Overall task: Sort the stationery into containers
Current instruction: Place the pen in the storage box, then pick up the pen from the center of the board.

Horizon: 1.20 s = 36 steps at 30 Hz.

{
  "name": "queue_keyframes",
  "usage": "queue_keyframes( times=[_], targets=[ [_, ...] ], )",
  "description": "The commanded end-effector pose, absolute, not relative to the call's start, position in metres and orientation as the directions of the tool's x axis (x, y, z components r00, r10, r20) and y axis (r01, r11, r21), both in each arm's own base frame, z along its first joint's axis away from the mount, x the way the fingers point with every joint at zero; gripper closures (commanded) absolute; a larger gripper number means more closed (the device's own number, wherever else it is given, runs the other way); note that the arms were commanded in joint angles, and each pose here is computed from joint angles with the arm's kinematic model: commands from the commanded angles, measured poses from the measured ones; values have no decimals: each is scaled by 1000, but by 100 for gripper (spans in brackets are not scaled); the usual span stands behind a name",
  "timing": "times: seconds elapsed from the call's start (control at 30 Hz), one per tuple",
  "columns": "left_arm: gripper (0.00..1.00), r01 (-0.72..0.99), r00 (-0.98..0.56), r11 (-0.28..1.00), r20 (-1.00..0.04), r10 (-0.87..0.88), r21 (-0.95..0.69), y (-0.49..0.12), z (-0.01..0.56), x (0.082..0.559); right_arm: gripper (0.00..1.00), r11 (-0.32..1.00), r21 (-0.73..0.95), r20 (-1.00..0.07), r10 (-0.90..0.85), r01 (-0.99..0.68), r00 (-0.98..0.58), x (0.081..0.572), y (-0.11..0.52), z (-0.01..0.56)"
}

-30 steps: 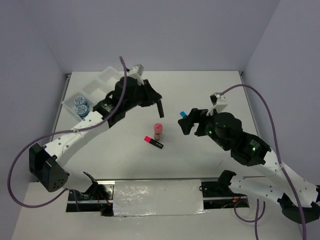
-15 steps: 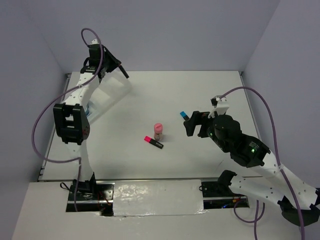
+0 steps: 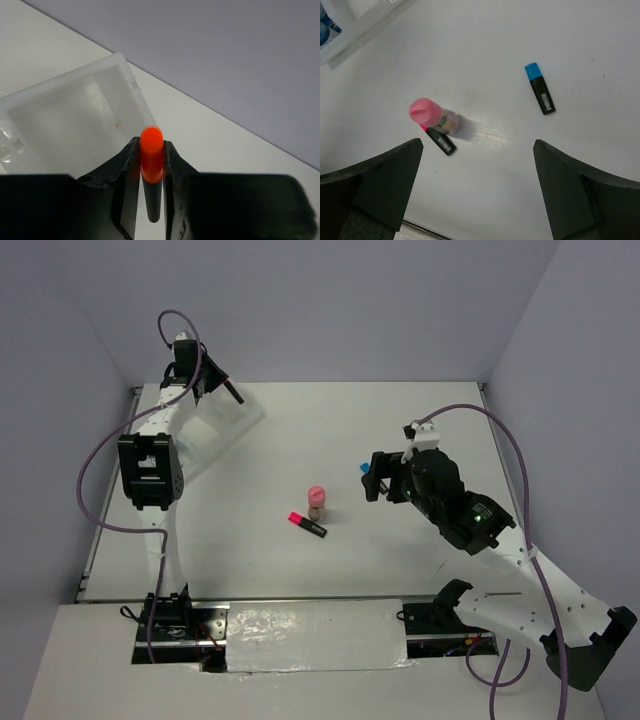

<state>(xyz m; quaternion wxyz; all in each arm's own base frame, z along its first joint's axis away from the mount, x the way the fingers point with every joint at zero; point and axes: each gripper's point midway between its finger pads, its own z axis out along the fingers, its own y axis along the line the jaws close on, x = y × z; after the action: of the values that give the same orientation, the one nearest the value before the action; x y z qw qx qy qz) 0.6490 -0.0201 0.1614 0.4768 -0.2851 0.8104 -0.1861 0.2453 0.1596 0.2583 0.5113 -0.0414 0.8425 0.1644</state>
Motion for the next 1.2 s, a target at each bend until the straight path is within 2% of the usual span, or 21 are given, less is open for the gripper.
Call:
queue_keyframes(
  times=[0.0, 0.03, 0.07, 0.13, 0.2, 0.23, 0.33, 0.37, 0.43, 0.53, 0.63, 0.67, 0.7, 0.73, 0.8, 0.83, 0.9, 0.93, 0.97, 1.03, 1.17],
  targets=[
    [83, -268, -323, 778, -707, -629, -569, -2, 173, 658, 0, 925, 257, -884, 108, -280, -456, 253, 169, 263],
    [80, -271, -321, 776, -706, -631, -570, 0, 173, 657, 0, 924, 257, -884, 106, -282, -456, 255, 169, 263],
    [68, -275, -319, 774, -706, -632, -570, 2, 174, 656, 0, 926, 253, -883, 102, -281, -458, 256, 169, 262],
    [61, -292, -306, 775, -713, -631, -561, 9, 172, 656, 0, 927, 254, -880, 102, -277, -463, 261, 169, 260],
    [40, -294, -300, 770, -710, -637, -566, 15, 172, 657, 0, 927, 251, -877, 95, -280, -470, 266, 169, 257],
    [34, -297, -296, 766, -708, -641, -570, 17, 173, 658, 0, 928, 246, -877, 91, -278, -473, 268, 169, 256],
    [6, -270, -297, 764, -704, -645, -586, 15, 179, 660, 0, 938, 231, -873, 82, -258, -482, 281, 166, 247],
    [1, -254, -301, 762, -700, -648, -596, 13, 186, 660, 0, 949, 212, -870, 74, -233, -488, 288, 161, 240],
    [1, -240, -296, 751, -690, -661, -615, 9, 199, 656, 0, 966, 208, -811, 84, -151, -580, 314, 148, 213],
    [1, -146, -280, 738, -688, -670, -659, -6, 255, 635, 2, 969, 200, -744, 52, -147, -666, 344, 150, 178],
    [1, -25, -235, 742, -717, -656, -670, -19, 353, 582, 3, 980, 142, -695, -2, -140, -719, 369, 140, 156],
    [1, -2, -256, 742, -717, -648, -670, -26, 360, 566, 3, 982, 127, -665, -20, -139, -746, 377, 137, 140],
    [1, 23, -253, 748, -727, -638, -664, -29, 373, 550, 5, 978, 136, -635, -35, -157, -771, 377, 137, 133],
    [1, 84, -208, 751, -749, -629, -655, -34, 415, 517, 11, 980, 116, -638, -52, -162, -768, 390, 131, 137],
    [1, 111, -238, 754, -754, -612, -647, -43, 412, 482, 13, 983, 91, -571, -79, -158, -817, 396, 128, 113],
    [1, 152, -203, 759, -772, -603, -633, -46, 440, 446, 14, 982, 87, -560, -91, -168, -823, 404, 129, 108],
    [1, 154, -237, 764, -774, -587, -627, -52, 427, 413, 18, 976, 99, -537, -112, -195, -836, 406, 135, 101],
    [1, 202, -191, 765, -791, -582, -611, -56, 451, 375, 18, 971, 106, -524, -128, -214, -842, 410, 139, 97],
    [1, 194, -211, 765, -788, -578, -614, -58, 435, 361, 19, 972, 101, -506, -135, -214, -852, 409, 138, 92],
    [1, 231, -151, 775, -808, -570, -589, -60, 451, 320, 21, 972, 93, -464, -147, -214, -873, 409, 137, 77],
    [1, 225, -199, 803, -833, -517, -552, -64, 433, 284, 24, 972, 77, -404, -173, -221, -899, 396, 138, 53]
  ],
)
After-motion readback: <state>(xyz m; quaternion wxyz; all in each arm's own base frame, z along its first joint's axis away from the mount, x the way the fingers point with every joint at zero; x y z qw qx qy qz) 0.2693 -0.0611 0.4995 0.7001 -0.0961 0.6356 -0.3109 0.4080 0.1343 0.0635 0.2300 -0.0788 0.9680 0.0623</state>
